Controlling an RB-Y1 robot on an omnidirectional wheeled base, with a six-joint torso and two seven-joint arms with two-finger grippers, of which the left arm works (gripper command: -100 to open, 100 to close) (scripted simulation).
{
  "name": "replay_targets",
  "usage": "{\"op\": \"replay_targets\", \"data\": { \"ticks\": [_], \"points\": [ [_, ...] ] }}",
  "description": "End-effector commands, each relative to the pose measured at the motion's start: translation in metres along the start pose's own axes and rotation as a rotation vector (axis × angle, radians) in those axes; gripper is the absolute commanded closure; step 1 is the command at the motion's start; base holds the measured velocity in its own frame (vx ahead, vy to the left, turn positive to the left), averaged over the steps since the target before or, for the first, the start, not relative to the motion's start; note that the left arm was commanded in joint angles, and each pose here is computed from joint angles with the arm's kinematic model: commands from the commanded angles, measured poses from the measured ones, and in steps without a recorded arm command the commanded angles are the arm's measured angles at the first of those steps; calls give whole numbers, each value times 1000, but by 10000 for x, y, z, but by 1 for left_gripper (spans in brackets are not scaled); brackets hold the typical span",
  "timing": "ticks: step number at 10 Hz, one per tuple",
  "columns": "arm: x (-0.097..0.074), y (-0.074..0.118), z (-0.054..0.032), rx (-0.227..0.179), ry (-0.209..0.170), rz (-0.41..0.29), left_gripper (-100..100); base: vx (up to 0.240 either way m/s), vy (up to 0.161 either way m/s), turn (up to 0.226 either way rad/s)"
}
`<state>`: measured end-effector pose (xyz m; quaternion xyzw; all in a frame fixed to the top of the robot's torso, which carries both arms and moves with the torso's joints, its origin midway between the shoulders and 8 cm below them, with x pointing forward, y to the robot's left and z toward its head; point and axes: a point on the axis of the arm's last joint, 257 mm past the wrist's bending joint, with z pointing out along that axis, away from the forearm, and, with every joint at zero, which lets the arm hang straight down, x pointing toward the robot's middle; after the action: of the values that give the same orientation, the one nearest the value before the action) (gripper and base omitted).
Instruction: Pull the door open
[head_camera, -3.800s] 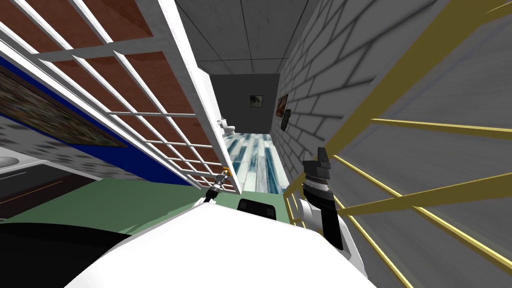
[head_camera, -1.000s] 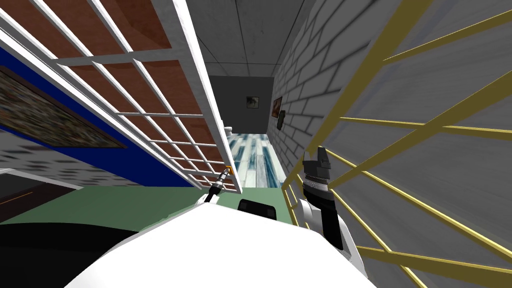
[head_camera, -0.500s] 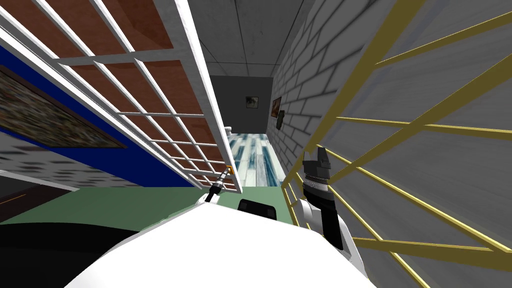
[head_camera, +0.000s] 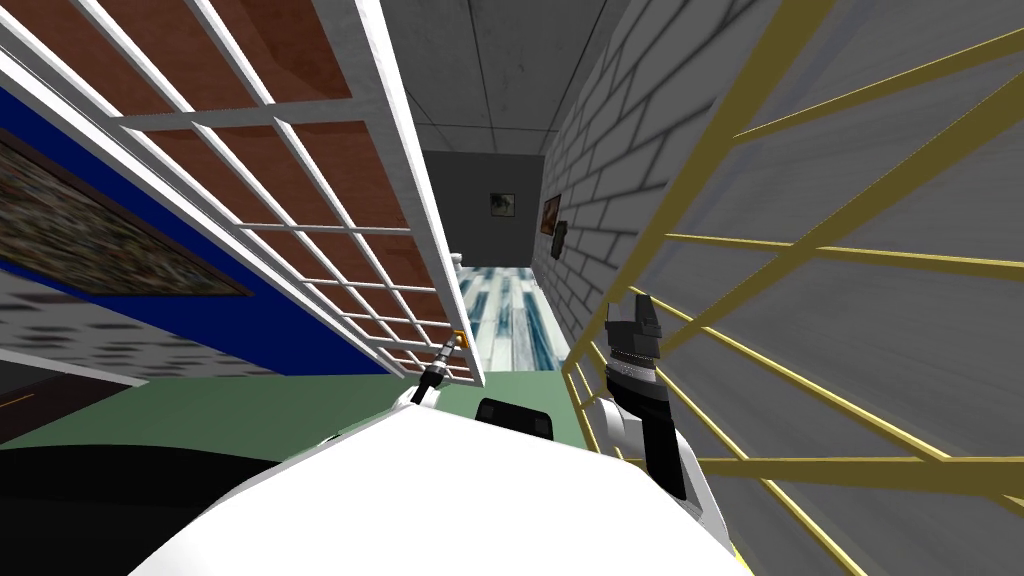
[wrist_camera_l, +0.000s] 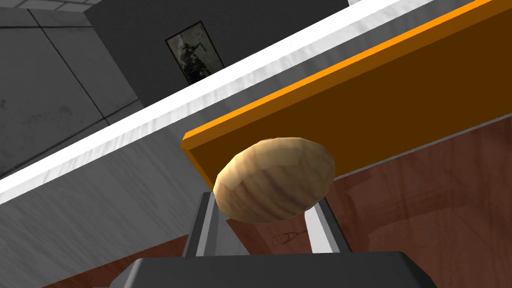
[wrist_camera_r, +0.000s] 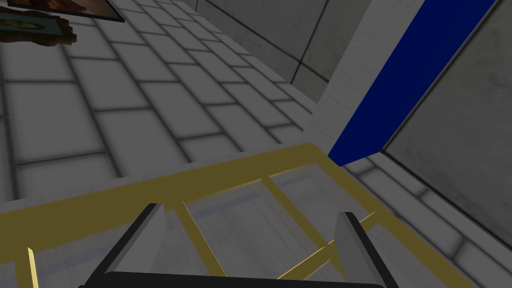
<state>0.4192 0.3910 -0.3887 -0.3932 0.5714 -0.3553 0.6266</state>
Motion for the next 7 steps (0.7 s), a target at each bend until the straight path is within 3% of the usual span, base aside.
{"op": "replay_targets", "data": {
  "ticks": [1, 2, 4, 5, 7],
  "points": [
    [174, -4, -12, -4, 21, -58, 100, -49, 22, -38],
    [180, -7, 2, -4, 19, -97, 100, -43, 21, -41],
    [180, -7, 2, -5, 18, -107, 100, -21, 4, -5],
    [186, -10, 17, -5, 16, -155, 100, -34, 7, -33],
    [186, -10, 17, -5, 16, -155, 100, -18, 6, -1]
  ]
}}
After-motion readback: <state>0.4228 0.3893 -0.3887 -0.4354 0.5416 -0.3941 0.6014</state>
